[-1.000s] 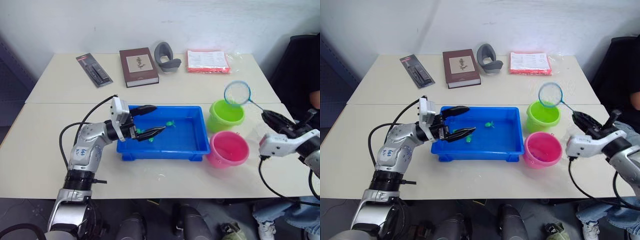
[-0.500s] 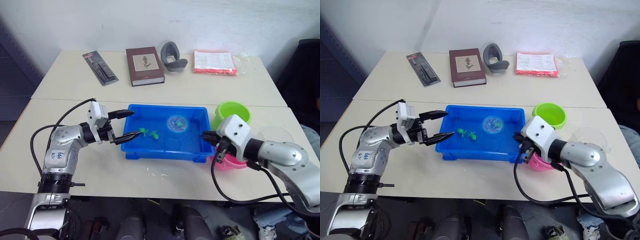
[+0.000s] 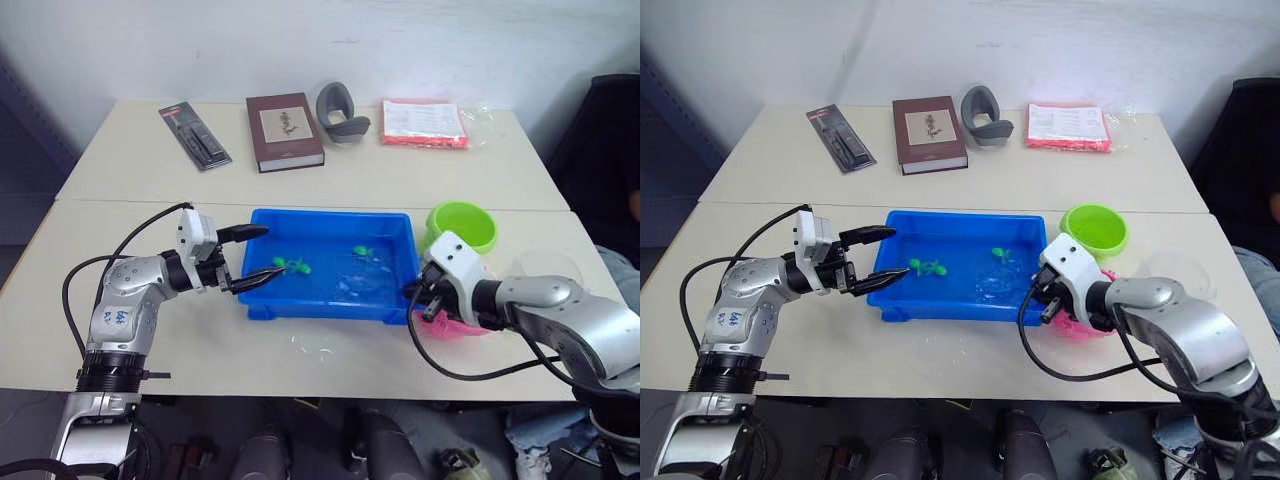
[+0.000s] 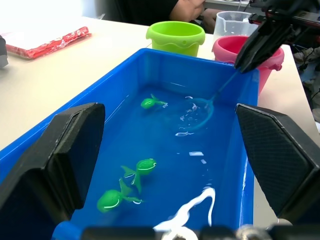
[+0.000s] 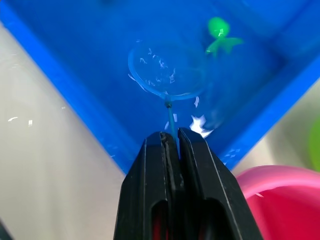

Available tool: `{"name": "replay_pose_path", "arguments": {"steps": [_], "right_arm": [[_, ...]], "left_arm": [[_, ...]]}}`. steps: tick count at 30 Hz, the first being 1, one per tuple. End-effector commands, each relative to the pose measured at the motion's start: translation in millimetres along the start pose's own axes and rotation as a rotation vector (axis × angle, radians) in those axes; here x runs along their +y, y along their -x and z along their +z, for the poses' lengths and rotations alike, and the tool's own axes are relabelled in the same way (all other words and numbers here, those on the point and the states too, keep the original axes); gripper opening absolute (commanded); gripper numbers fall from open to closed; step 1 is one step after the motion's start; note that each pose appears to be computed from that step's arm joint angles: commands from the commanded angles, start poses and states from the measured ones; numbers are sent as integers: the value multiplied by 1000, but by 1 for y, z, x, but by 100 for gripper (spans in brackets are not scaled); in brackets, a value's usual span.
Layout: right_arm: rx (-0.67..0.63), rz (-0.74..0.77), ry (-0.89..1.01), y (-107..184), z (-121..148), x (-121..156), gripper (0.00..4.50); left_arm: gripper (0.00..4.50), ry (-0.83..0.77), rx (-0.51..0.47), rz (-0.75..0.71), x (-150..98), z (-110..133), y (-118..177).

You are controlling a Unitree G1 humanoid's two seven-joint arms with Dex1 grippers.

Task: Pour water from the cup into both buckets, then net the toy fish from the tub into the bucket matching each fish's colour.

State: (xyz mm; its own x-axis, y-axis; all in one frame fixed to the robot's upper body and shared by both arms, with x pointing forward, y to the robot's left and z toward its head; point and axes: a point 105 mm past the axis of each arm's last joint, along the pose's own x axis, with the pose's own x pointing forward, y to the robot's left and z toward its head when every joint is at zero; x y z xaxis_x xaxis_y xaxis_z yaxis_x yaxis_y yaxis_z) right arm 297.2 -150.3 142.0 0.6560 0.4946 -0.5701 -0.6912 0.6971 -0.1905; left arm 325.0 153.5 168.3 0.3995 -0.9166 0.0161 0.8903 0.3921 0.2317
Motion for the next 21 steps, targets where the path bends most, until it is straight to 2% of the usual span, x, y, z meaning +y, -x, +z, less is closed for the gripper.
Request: {"name": "replay_pose_path", "arguments": {"steps": [1,11,21], "right_arm": [[-41,-95,47,-1,11,-16,0],[-184,-156,120,-7,21,-22,0],[-335,-135,224,27,22,2,0]], "left_arm": [[449,-39,-23,3,-1,9,2],[449,-33,-19,-17,-1,10,4],[449,-26,-26,-39,2,13,6]]}}
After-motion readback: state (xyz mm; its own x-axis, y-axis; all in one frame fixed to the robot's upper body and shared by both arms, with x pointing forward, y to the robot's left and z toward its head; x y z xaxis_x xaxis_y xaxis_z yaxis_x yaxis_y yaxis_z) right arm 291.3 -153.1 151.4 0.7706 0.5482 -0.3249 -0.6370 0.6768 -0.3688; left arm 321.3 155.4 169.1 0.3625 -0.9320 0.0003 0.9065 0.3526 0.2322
